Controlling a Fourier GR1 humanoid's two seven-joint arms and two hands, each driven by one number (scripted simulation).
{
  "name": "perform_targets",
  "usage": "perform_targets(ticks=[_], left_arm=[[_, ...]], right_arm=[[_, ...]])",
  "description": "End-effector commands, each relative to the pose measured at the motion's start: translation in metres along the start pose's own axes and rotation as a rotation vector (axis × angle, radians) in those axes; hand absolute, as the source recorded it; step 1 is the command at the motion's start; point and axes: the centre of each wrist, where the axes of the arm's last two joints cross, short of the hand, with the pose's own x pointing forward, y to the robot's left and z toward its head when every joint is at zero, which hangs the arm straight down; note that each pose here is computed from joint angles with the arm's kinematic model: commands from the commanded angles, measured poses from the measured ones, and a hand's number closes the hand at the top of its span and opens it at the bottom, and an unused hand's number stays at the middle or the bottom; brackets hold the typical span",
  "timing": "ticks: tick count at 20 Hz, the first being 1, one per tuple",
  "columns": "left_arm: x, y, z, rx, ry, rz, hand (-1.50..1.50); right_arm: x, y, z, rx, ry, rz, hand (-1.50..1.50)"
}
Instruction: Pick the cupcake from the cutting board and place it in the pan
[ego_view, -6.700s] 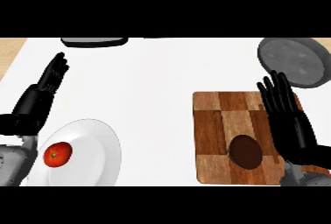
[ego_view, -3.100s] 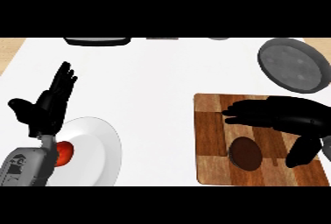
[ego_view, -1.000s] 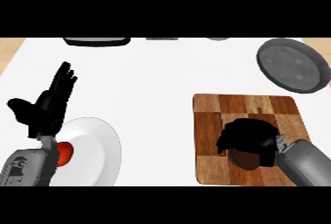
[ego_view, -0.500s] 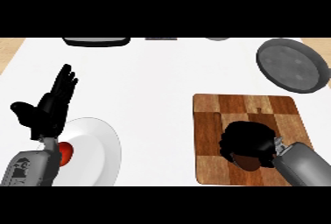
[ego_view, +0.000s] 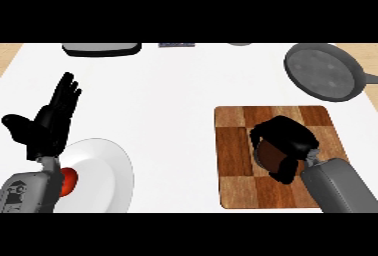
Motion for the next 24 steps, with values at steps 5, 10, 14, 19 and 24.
perform_targets(ticks=[5, 10, 14, 19, 24], left_arm=[[0.003, 0.004, 0.002, 0.010, -0.006, -0.014, 0.00], [0.002, 0.006, -0.001, -0.024, -0.001, -0.002, 0.00], [0.001, -0.017, -0.007, -0.039, -0.009, 0.020, 0.00], [0.001, -0.014, -0.005, -0.041, -0.015, 0.011, 0.00], [0.012, -0.018, -0.007, -0.039, -0.029, 0.000, 0.00]], right_arm=[[0.034, -0.063, 0.000, -0.533, 0.372, -0.179, 1.50], [0.058, -0.107, 0.023, -0.723, 0.438, -0.222, 1.50], [0.037, -0.121, 0.023, -0.808, 0.477, -0.298, 1.50], [-0.020, -0.142, 0.032, -0.906, 0.478, -0.519, 1.50], [-0.085, -0.159, 0.061, -0.957, 0.557, -0.485, 1.50]])
